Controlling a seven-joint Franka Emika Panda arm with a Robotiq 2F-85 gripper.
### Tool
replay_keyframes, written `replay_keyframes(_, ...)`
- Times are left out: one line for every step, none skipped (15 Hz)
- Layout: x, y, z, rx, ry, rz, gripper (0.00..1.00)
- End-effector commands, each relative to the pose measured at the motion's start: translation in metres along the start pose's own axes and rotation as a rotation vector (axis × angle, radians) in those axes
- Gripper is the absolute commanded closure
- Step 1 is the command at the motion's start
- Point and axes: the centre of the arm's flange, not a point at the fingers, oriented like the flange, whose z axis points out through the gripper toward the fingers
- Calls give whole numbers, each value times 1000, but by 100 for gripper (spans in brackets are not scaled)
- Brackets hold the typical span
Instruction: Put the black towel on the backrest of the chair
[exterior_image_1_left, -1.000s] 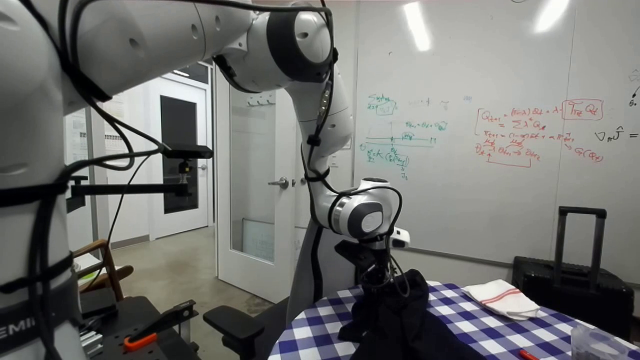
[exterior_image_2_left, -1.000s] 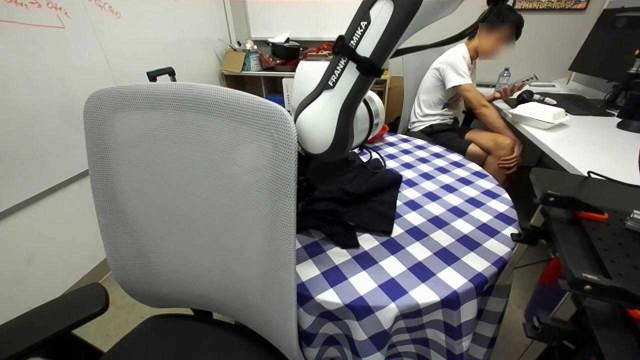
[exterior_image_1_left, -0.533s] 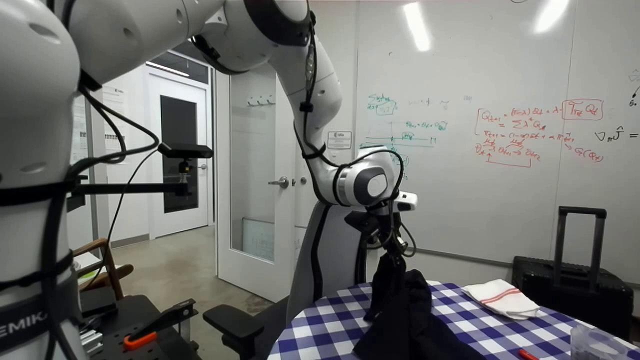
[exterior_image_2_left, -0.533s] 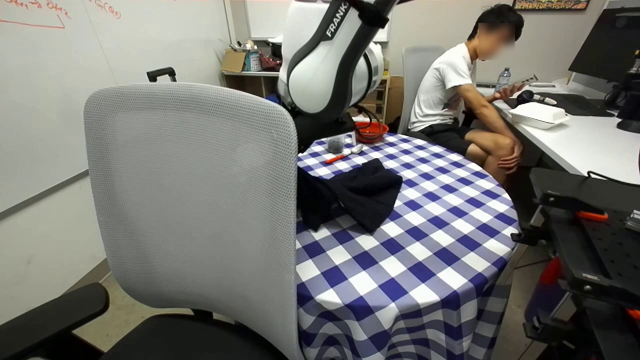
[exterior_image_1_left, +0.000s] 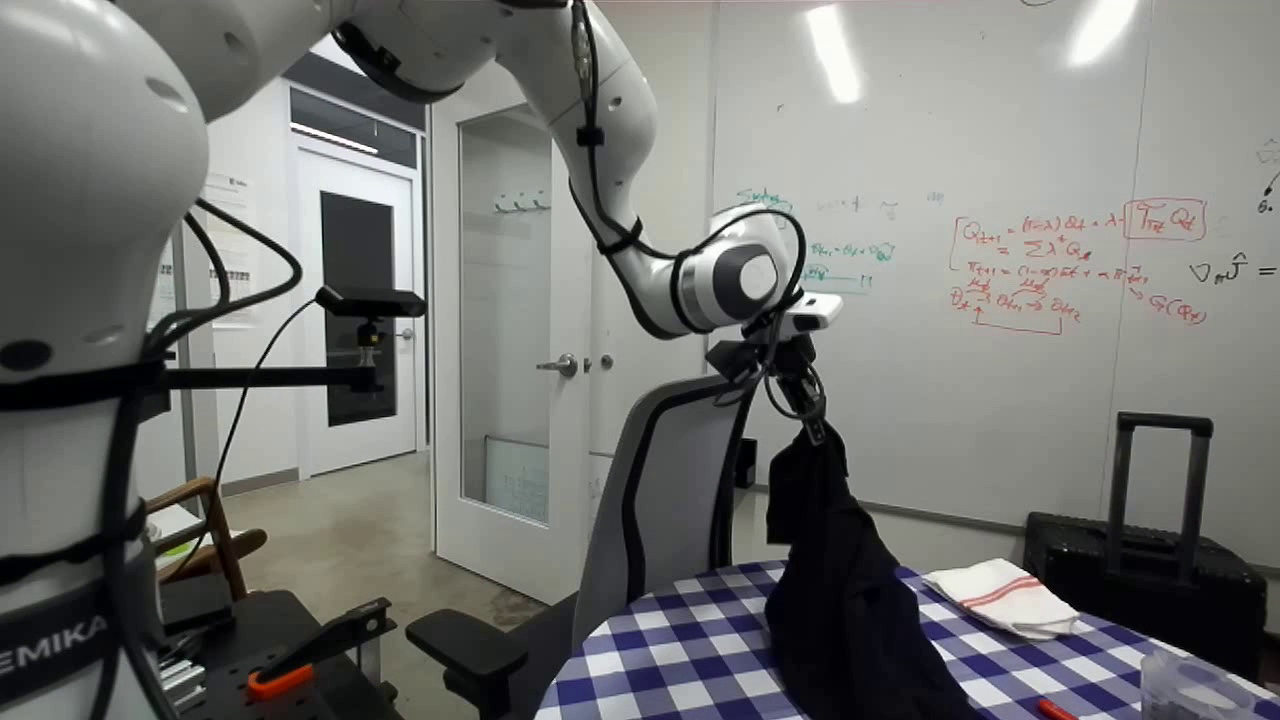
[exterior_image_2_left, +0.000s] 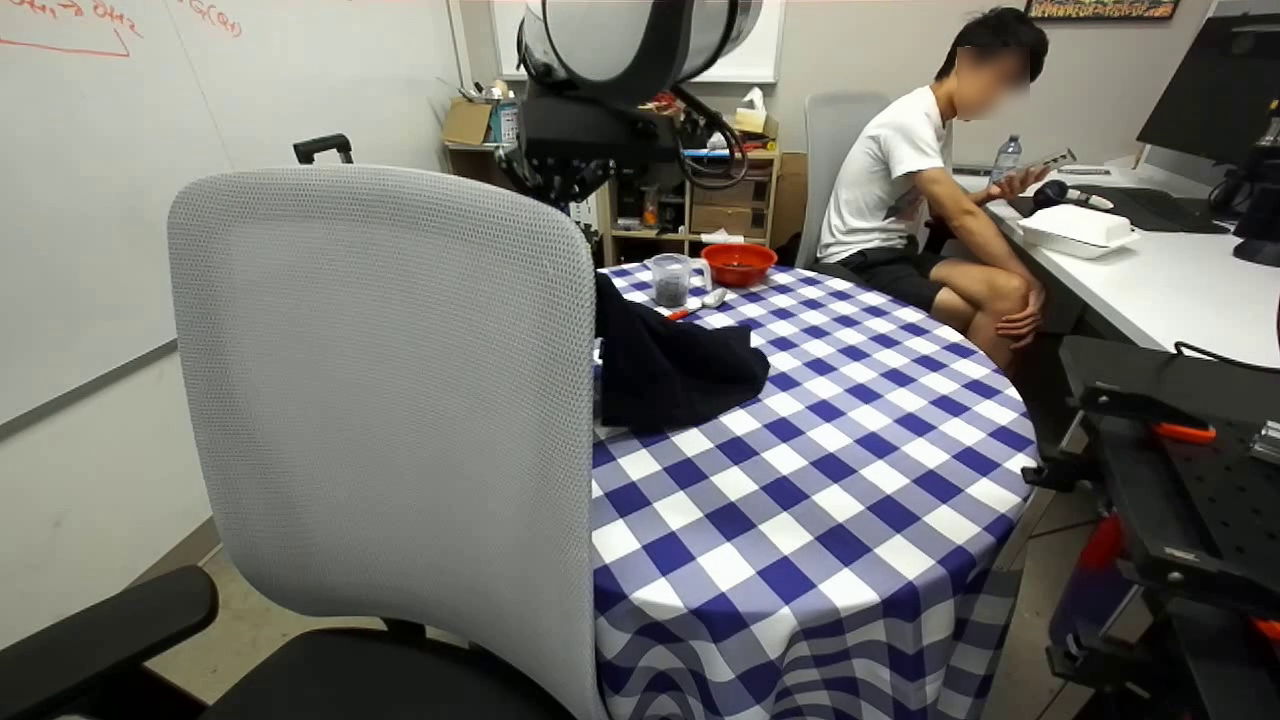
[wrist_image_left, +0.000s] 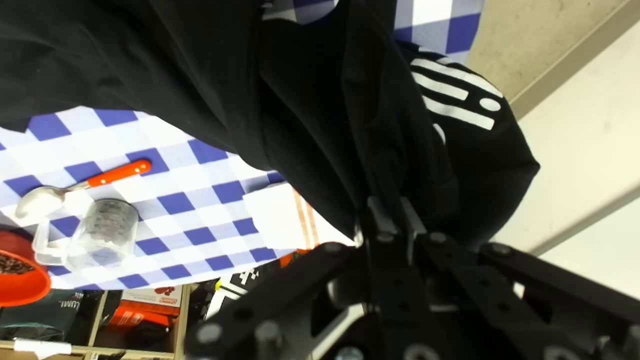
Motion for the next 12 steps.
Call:
replay_keyframes(30, -34, -73, 29, 83, 91, 95)
replay_keyframes(41, -41, -94, 45, 115, 109, 96)
replay_keyframes(51, -44, -112, 76, 136, 137, 96)
replay_keyframes(63, -46, -135, 126, 138, 135, 95)
replay_keyframes(70, -43, -158, 183, 170, 153, 95)
replay_keyframes(76, -40, -181, 238, 193, 167, 94)
replay_keyframes(82, -37, -200, 267, 219, 189, 95)
replay_keyframes(90, -33, -219, 300, 239, 211, 95)
replay_keyframes(95, -31, -234, 329, 256, 219, 95)
replay_keyframes(103, -34, -249, 341, 266, 215, 95)
replay_keyframes(106, -38, -258, 351, 271, 210, 95)
replay_keyframes(108, -47, -266, 359, 265, 191, 95)
